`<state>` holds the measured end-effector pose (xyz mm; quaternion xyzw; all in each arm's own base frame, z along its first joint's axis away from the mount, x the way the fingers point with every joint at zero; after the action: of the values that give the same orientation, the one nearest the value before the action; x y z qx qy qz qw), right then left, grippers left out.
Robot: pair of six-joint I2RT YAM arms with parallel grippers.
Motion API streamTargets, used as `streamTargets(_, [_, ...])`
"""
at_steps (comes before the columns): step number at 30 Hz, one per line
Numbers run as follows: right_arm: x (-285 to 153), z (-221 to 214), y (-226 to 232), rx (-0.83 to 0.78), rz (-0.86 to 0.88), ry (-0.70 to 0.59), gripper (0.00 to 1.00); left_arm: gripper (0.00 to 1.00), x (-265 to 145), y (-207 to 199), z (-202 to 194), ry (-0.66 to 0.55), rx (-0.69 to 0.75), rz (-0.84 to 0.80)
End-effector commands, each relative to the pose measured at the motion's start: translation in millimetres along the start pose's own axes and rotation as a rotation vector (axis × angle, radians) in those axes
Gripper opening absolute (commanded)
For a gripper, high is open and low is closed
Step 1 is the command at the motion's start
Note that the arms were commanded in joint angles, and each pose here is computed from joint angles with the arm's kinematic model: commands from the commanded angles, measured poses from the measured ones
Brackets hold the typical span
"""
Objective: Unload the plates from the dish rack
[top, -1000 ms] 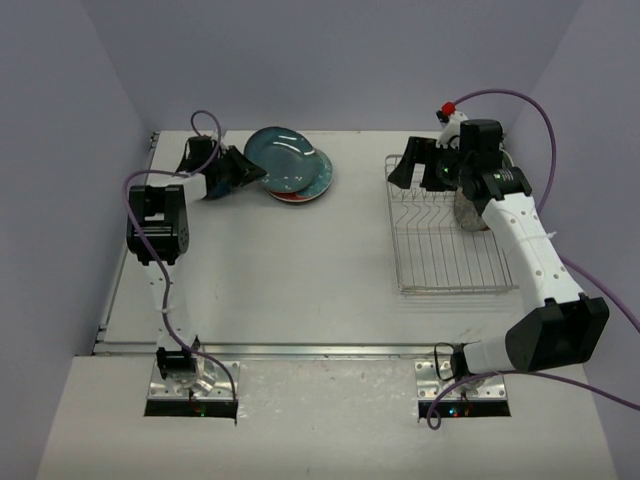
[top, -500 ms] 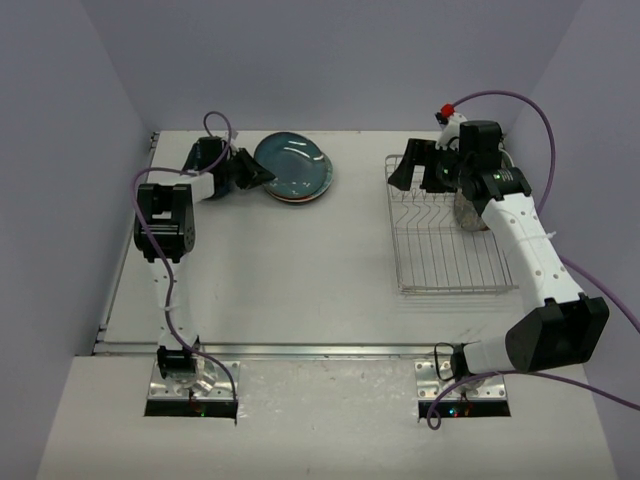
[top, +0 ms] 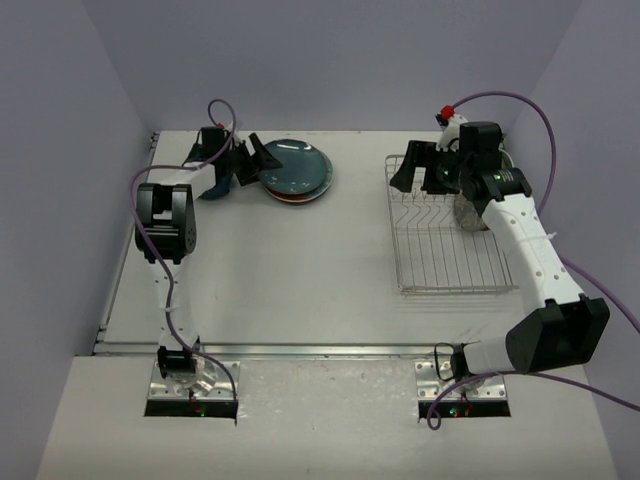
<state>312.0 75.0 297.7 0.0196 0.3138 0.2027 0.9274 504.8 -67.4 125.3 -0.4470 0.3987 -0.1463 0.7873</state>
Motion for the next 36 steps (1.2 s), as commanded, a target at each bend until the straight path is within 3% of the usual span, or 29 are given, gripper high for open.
streamTargets(1, [-17,10,-4,-0.04,-0.078,-0.063,0.99,0.88,-28,-61,7,-0.116,0.251,0.054])
streamTargets(9, [-22,10,-12,-0.064,-0.17,-0.045,0.99,1.0,-28,-76,-15,-0.127,0.382,0.255])
streamTargets(26, [-35,12,-40,-0.147,-0.471,-0.027,0.99,1.0,-47,-82,-21,-0.136,0.435,0.324])
streamTargets(30, [-50,16,-63,-0.189,-0.616,-0.052,0.98,1.0,-77,-124,-35,-0.263,0.588,0.301])
streamTargets(33, [-60,19,-82,-0.22,-0.686,-0.053,0.91,1.0,-98,-145,-58,-0.34,0.697,0.265])
streamTargets(36, [-66,18,-101,-0.228,-0.739,-0.038,0.87,1.0,-109,-156,-76,-0.35,0.726,0.227])
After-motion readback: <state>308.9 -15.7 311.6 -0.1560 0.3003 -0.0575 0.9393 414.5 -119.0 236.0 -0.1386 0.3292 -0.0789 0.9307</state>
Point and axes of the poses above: each gripper's point midway between its finger pads, its own x axis out along the fingers, its own y axis along the line the jaws close on, z = x × y, the point moved 9 cm from there along -x, back along the fingers, and after that the axes turned 13 degrees about -x, right-handed, at the moved point
